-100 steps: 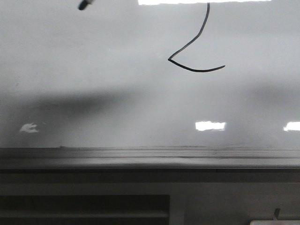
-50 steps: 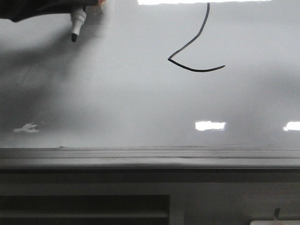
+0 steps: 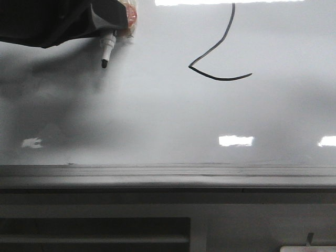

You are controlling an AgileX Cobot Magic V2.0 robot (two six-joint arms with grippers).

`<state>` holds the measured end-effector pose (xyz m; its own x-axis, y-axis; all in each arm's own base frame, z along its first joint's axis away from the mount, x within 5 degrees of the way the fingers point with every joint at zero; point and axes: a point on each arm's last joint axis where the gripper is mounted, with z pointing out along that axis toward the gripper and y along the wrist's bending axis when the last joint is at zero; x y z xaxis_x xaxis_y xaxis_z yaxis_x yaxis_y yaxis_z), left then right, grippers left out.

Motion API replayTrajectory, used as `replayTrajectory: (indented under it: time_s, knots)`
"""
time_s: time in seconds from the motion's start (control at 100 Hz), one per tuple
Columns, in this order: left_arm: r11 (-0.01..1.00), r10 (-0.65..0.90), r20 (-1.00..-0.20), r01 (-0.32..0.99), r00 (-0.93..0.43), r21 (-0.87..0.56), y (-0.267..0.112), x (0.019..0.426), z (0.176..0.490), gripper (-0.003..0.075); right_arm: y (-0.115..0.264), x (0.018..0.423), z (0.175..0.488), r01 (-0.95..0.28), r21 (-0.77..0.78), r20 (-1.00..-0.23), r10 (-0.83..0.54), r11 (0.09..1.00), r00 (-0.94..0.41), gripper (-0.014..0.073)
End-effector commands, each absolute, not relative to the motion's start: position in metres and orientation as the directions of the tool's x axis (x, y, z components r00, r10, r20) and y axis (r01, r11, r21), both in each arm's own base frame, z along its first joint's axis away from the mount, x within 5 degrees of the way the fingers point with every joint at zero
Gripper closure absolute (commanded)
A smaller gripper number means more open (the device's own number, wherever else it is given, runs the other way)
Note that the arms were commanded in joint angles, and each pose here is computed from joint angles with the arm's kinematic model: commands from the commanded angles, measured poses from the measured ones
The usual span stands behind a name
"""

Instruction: Write number 2 on whiteboard

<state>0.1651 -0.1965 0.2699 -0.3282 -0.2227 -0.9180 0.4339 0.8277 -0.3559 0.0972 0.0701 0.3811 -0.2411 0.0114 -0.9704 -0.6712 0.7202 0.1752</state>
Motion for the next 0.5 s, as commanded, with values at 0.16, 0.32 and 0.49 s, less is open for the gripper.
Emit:
replayTrajectory:
  time_s: [0.16,0.32,0.49]
  knots:
    - [0.822,-0.257,-0.925,0.441,-0.278,-0.361,-0.198,0.168,0.282,0.0481,0.069,0.099,0.386,-0.653,0.205,-0.971,0.068,0.730,-0.228,0.0201]
    - [0.816,-0.264,-0.926,0.449,-0.272,-0.364,-0.196,0.166,0.286,0.0216,0.068,0.100,0.387,-0.646,0.204,-0.972,0.074,0.736,-0.222,0.0201]
    - [0.807,-0.245,-0.951,0.504,-0.187,-0.307,-0.181,0.155,0.311,0.0190,0.062,0.101,0.391,-0.595,0.211,-0.975,0.121,0.775,-0.188,0.0202]
